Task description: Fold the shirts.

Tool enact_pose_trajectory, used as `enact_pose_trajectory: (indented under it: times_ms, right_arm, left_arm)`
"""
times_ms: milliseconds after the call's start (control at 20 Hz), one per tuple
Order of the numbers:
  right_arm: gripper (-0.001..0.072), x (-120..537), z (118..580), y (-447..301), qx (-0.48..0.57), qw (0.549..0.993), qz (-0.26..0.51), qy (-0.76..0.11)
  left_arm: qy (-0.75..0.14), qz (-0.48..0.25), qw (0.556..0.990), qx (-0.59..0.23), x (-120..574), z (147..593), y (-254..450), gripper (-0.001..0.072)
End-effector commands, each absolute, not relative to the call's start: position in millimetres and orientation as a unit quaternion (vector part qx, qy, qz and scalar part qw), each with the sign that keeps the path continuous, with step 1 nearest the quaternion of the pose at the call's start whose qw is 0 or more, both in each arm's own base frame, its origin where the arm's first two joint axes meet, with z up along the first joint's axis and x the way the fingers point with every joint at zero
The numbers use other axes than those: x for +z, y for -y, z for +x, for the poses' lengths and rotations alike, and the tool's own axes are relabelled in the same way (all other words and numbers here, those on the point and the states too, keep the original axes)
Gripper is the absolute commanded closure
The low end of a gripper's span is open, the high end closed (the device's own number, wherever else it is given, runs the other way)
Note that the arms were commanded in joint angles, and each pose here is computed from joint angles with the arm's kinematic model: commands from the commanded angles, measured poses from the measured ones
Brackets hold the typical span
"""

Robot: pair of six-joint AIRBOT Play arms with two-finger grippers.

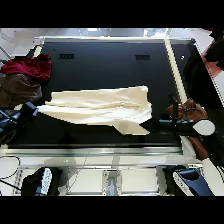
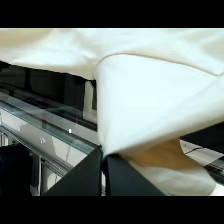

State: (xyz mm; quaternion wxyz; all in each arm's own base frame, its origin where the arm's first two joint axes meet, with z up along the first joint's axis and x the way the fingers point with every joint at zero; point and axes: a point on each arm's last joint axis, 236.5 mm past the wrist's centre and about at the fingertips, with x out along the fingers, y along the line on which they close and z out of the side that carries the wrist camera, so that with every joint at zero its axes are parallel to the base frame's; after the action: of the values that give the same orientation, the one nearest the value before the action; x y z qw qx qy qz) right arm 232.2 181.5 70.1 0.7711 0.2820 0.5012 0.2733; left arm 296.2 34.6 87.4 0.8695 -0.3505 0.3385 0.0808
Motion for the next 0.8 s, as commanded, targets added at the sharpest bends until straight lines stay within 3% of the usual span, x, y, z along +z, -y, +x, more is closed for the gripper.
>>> enact_pose_trajectory:
  times_ms: [0,200,500,750]
  right_arm:
    - [0.0699,114,244,-178,0.281,0.803,0.27,-0.451]
    - [0.07,118,302,-158,0.234,0.843,0.235,-0.424]
    - [0.0699,51,394,-161,0.213,0.82,0.215,-0.486]
    - [0.07,10,459,-162,0.194,0.816,0.218,-0.499]
  left_arm:
    - [-0.333,-0.276,0.9,0.045,122,298,-32,0.0701]
    - [-0.377,-0.196,0.901,0.09,122,311,-75,0.0701]
    - [-0.513,-0.116,0.85,0.028,43,347,-57,0.0701]
    - [-0.592,-0.042,0.8,0.084,-18,361,-87,0.0701]
